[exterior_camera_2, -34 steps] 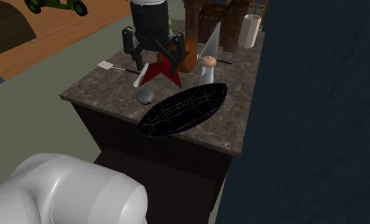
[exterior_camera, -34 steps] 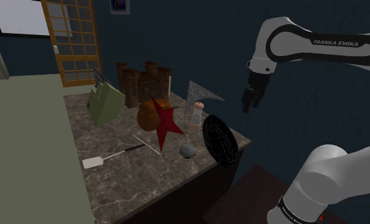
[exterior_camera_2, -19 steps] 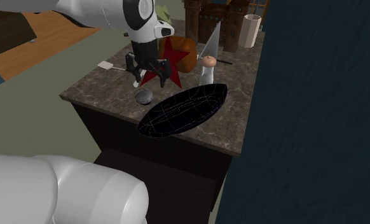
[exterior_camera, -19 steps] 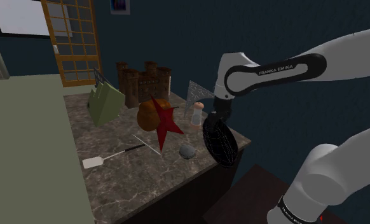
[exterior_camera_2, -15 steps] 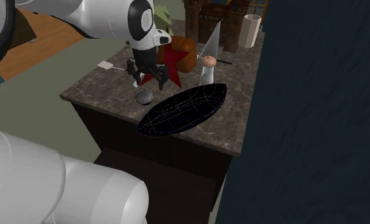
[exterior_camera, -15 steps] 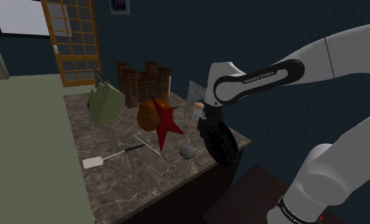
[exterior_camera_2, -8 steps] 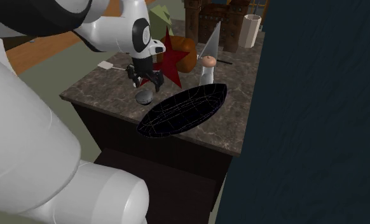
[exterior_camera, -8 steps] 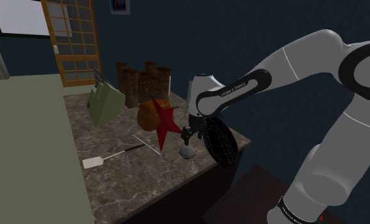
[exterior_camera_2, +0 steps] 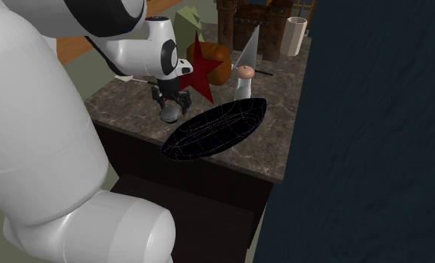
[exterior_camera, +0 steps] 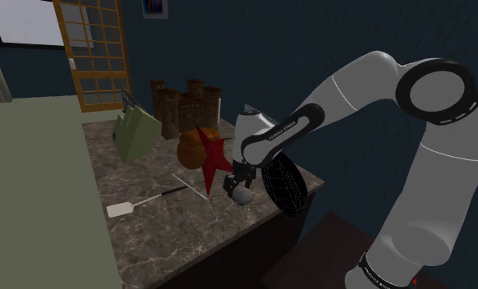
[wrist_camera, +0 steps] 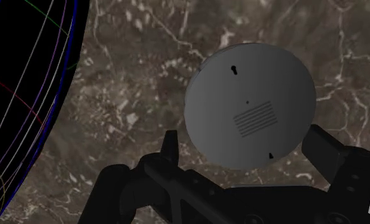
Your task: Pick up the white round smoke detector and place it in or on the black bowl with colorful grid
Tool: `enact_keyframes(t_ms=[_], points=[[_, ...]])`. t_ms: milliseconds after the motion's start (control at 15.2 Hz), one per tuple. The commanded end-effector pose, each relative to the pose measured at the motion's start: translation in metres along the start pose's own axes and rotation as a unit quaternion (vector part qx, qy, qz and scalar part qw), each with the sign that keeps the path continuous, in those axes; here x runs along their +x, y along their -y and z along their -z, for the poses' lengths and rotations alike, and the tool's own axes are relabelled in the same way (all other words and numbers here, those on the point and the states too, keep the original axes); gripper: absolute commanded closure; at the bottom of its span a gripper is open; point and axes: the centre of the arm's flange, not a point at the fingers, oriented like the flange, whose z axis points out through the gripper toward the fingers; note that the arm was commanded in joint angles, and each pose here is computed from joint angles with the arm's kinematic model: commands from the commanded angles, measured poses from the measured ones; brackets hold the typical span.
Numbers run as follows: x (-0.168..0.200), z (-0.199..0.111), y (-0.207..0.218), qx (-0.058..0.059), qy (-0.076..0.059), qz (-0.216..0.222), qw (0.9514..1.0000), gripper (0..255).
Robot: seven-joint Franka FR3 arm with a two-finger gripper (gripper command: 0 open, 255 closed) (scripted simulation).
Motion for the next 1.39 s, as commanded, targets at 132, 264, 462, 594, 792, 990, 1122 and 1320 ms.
enact_keyframes(t_ms=[132,264,462,594,792,990,1122,1320], points=[[0.0015,-0.0191,0.0004,0.000,0.000,0.000,1.0000,0],[0.0016,-0.0191,0.0004,0.000,0.000,0.000,1.0000,0],[0.0016,-0.0191,0.0004,0.000,0.000,0.000,1.0000,0],[0.0015,-0.0191,0.0004,0.000,0.000,0.000,1.0000,0],[0.0016,-0.0191,0.0004,0.000,0.000,0.000,1.0000,255],[0.0016,-0.0191,0.0005,0.000,0.000,0.000,1.0000,255],[0.0016,-0.0191,0.0005,0.000,0.000,0.000,1.0000,255],[0.0015,-0.0138,0.0005,0.000,0.000,0.000,1.0000,255]])
